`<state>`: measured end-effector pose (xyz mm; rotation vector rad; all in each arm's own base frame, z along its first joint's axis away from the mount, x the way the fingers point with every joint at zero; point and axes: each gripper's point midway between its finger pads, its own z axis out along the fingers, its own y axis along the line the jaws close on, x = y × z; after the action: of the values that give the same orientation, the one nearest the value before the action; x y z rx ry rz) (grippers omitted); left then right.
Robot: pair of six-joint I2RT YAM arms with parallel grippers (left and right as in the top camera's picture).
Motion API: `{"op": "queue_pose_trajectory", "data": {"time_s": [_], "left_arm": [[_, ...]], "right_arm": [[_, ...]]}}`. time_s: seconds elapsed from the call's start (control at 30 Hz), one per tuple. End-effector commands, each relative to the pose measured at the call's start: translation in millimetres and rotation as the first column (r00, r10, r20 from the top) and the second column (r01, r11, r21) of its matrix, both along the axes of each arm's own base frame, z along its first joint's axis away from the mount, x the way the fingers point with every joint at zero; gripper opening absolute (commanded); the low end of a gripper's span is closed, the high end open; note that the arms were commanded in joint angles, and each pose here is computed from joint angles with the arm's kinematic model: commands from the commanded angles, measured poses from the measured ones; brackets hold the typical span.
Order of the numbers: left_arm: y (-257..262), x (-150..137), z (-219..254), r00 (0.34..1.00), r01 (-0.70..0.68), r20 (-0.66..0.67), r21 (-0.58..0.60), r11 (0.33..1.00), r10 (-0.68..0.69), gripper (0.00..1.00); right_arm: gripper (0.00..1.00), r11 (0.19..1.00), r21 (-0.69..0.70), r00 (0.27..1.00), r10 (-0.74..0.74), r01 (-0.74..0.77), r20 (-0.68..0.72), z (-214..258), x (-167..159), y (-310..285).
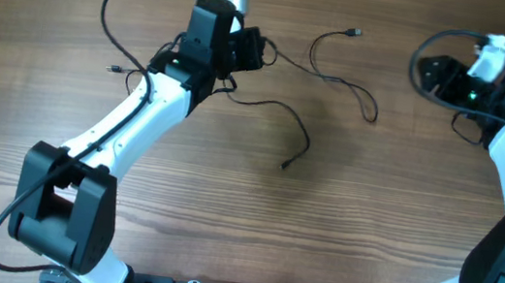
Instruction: Untangle cables
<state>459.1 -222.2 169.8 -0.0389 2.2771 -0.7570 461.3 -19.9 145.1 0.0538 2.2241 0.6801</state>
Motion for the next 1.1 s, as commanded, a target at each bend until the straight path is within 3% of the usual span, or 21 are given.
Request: {"op": "queue_pose_trajectory", "data": {"time_s": [0.0,0.07,0.1,0.3,0.67,0.77,0.83,0.9,0.97,1.07], "left_arm": [[-45.2,-27.1,6.3,0.941,0.316,0.107,0.056,0.947,-0.320,0.04],[-62.4,-44.9,11.8,0.901,0.425,0.107,-0.010,0.905,-0.421,0.04],[-69.9,-55.1,16.4,0.873,0.483,0.110,-0.056,0.874,-0.475,0.04],[-74.0,-76.2,29.5,0.803,0.596,0.121,-0.180,0.783,-0.584,0.04],[-76.3,-78.2,33.8,0.807,0.589,0.108,-0.226,0.776,-0.581,0.04],[-77.3,-76.8,37.5,0.811,0.583,0.112,-0.243,0.775,-0.575,0.04],[-77.3,-76.8,37.5,0.812,0.582,0.110,-0.244,0.776,-0.574,0.04],[-77.2,-76.8,37.4,0.812,0.581,0.109,-0.244,0.776,-0.573,0.04],[-71.8,-71.6,27.2,0.842,0.536,0.067,-0.219,0.816,-0.535,0.04],[-42.8,-54.0,-10.2,0.940,0.312,-0.109,-0.114,0.943,-0.324,0.04]], "right_arm": [[0.77,0.809,0.046,0.765,0.533,-0.586,0.363,53.3,-40.5,97.4],[0.76,0.717,0.037,0.658,0.617,-0.696,0.431,63.6,-56.2,130.8],[0.71,0.688,0.025,0.626,0.645,-0.726,0.439,63.9,-61.1,145.6],[0.59,0.631,0.014,0.571,0.693,-0.776,0.439,62.3,-72.2,175.0],[0.44,0.634,0.007,0.596,0.723,-0.773,0.350,44.1,-77.0,196.7],[0.27,0.626,0.003,0.588,0.731,-0.780,0.346,43.2,-78.9,202.1],[0.10,0.647,-0.012,0.610,0.725,-0.763,0.321,37.9,-75.1,199.7],[0.04,0.660,-0.013,0.625,0.717,-0.751,0.309,36.2,-72.3,197.2],[0.04,0.702,0.042,0.681,0.673,-0.711,0.288,38.5,-64.3,185.1],[0.04,0.784,0.123,0.784,0.569,-0.608,0.247,39.9,-49.2,144.0]]}}
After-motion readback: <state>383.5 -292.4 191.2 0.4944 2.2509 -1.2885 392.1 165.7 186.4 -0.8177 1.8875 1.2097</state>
